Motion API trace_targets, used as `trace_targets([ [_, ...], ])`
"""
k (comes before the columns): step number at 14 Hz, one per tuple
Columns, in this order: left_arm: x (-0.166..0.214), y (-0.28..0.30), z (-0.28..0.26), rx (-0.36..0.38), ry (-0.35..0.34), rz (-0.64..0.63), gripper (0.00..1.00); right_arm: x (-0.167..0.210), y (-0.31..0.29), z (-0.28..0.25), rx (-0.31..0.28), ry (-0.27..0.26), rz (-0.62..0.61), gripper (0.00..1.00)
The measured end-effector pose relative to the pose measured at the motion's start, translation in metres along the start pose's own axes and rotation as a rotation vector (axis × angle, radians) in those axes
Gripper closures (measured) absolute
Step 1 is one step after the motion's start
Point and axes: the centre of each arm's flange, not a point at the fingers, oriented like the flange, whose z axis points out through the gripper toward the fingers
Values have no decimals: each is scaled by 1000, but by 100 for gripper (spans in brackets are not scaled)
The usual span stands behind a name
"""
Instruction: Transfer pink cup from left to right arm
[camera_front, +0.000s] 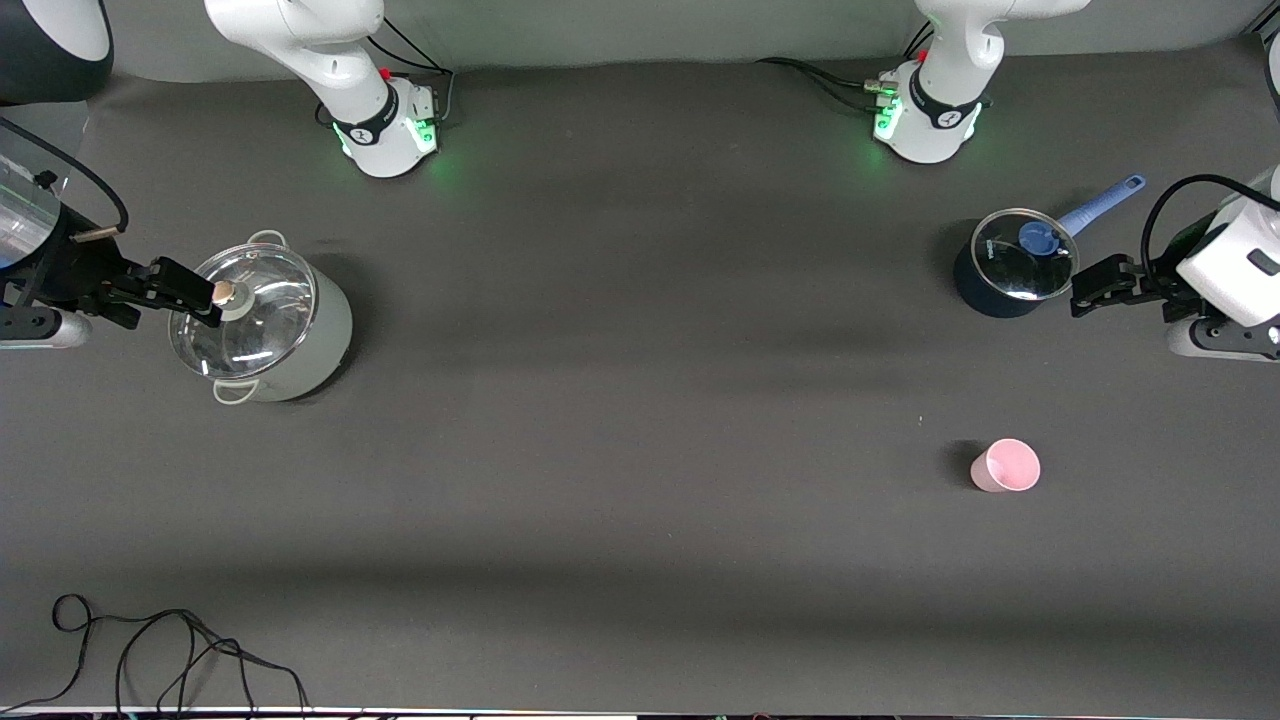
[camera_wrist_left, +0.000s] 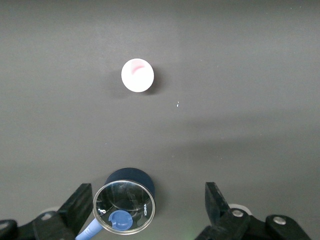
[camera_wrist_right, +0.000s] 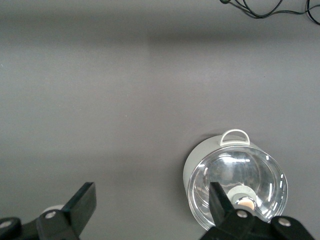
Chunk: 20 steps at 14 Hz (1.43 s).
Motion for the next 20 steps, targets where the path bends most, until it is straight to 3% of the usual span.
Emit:
trace_targets([
  [13,3,-1,-5,6,29,17,0,-1,-5,3,-1,-14,-8,0],
  [15,7,-2,-10,21,46,111,0,-1,-5,3,-1,-15,-8,0],
  [18,22,-15,-15,41,108,355,0,-1,-5,4,-1,-16,-8,0],
  [20,36,-43,-7,3,163,537,0,-1,-5,4,-1,-17,-8,0],
])
